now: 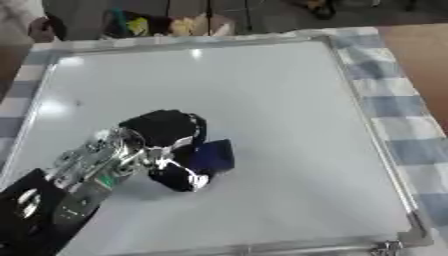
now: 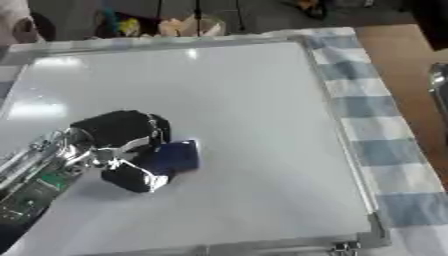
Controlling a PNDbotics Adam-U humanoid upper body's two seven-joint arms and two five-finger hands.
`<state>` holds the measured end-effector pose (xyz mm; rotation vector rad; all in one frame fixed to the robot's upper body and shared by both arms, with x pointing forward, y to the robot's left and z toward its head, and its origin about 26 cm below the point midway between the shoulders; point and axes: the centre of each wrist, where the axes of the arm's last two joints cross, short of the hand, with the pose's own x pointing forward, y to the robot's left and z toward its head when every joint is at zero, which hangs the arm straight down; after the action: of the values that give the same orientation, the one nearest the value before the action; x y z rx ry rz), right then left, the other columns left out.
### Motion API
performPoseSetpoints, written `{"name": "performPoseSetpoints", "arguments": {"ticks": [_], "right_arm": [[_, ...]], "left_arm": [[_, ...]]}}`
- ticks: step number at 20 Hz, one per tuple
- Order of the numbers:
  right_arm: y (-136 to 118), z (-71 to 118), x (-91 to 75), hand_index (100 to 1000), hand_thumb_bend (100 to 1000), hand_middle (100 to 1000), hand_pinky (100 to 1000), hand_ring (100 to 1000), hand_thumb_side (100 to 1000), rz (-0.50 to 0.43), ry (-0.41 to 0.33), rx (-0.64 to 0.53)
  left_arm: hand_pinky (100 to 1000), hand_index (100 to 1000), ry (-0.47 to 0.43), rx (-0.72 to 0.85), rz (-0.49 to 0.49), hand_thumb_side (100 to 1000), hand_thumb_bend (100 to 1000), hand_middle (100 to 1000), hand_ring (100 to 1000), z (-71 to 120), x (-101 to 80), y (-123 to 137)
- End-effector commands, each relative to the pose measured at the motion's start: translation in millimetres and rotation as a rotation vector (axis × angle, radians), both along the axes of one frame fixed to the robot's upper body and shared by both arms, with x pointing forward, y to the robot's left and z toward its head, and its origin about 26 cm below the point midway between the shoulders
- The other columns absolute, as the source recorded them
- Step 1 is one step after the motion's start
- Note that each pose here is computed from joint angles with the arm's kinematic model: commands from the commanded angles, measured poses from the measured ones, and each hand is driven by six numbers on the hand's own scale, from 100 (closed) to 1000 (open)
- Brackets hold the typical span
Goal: Wipe the whiteboard clean with a brush.
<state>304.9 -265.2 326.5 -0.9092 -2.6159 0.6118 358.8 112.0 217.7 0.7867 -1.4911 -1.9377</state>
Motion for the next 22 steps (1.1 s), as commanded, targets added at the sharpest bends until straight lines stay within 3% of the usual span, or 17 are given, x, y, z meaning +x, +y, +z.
{"name": "performPoseSetpoints", "arguments": {"ticks": [1,13,22], "right_arm": [[0.1,9.6,-5.2,854,110,781,817,845,1000,0.006,-0.031,-0.018],[0.7,9.5,-5.1,854,108,778,818,845,1000,0.013,-0.027,-0.017],[0.2,9.0,-5.0,854,105,778,819,845,1000,0.022,-0.024,-0.014]], "left_arm": [[521,160,-0.021,-0.009,0.001,516,194,682,691,5.2,0.5,-0.5],[515,159,-0.028,0.003,-0.006,504,243,684,692,5.0,0.2,-2.4],[495,157,-0.05,0.011,-0.008,487,204,635,671,3.1,1.3,-4.4]]}}
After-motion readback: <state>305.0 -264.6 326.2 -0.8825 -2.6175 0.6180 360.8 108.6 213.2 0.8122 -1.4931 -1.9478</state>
